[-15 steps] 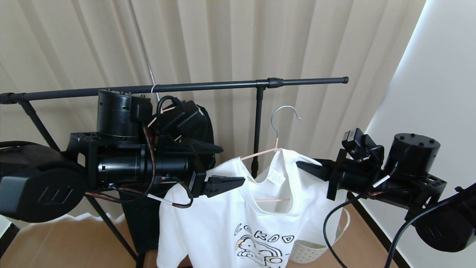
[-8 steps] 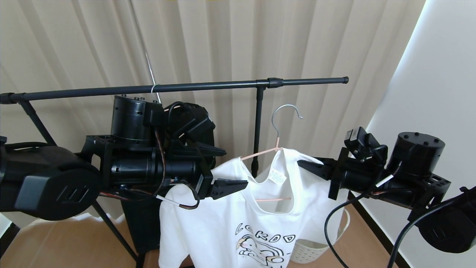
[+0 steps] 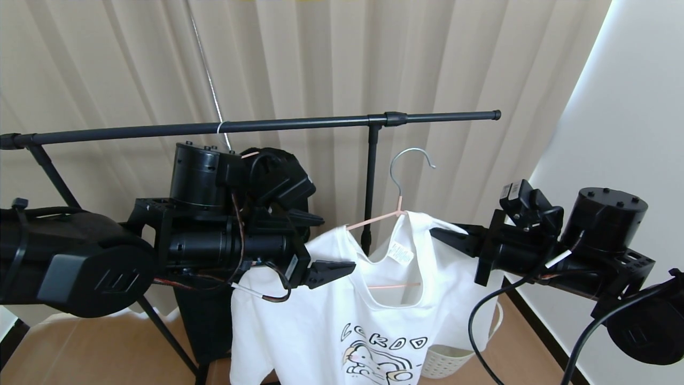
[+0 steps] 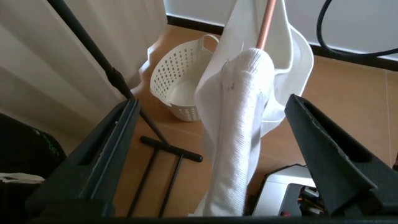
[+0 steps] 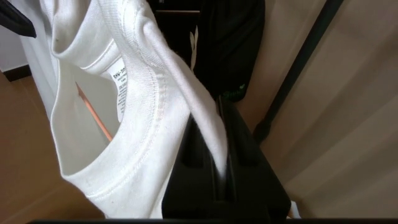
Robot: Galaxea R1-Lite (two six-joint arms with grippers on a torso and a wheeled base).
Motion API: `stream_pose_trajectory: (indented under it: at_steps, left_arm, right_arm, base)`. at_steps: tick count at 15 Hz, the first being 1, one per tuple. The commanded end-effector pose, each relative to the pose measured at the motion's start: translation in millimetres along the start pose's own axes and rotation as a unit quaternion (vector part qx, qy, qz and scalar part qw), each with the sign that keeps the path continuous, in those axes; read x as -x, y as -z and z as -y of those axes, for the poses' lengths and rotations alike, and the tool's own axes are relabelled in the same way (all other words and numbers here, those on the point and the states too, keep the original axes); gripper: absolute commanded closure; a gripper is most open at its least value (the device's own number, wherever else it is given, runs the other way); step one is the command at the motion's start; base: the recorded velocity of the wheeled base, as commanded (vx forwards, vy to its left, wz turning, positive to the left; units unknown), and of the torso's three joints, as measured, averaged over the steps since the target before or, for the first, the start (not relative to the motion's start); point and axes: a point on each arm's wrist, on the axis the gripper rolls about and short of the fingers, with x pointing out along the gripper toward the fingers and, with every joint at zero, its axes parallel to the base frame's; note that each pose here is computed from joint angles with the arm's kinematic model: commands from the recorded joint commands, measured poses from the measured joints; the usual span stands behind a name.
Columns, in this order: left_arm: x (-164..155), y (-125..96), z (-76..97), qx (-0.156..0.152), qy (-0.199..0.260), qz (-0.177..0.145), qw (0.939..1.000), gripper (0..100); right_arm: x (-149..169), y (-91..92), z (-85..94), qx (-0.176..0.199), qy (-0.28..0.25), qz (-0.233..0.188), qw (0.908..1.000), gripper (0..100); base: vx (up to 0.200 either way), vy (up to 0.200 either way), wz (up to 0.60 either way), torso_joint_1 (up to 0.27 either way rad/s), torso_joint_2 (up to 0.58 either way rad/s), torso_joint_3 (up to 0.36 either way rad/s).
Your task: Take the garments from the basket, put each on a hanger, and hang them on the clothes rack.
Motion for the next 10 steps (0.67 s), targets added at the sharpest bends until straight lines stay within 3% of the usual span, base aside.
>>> stream_pose_trajectory:
  at_steps: [1,5,6,10]
  left_arm:
    - [-1.4,0.9,-0.3,0.001,0.001,-0.001,1.0,0]
    - [-1.2,1.5,-0.6,0.001,0.0,-0.002,1.0,0]
    - [-1.2,2.3,-0.3,0.002,0.001,-0.003,1.0,100]
    - [0.1,3.6,1.6,0.0,0.003,-0.003,1.0,100]
  right_arm:
    - [0.1,-0.5,-0.2,0.001,0.0,0.001,1.0,100]
    - [1.4,-2.6,-0.2,0.003,0.001,0.004,1.0,100]
    - [1.8,-3.5,-0.3,0.003,0.001,0.005,1.0,100]
    - [1.7,-3.9,-0.2,0.003,0.001,0.006,1.0,100]
  base:
    - [0.0,0.0,0.0,0.0,0.0,0.0]
    - [0.0,0.0,0.0,0.0,0.0,0.0]
    - [0.0,0.0,0.0,0.0,0.0,0.0]
    - [0.0,0.0,0.0,0.0,0.0,0.0]
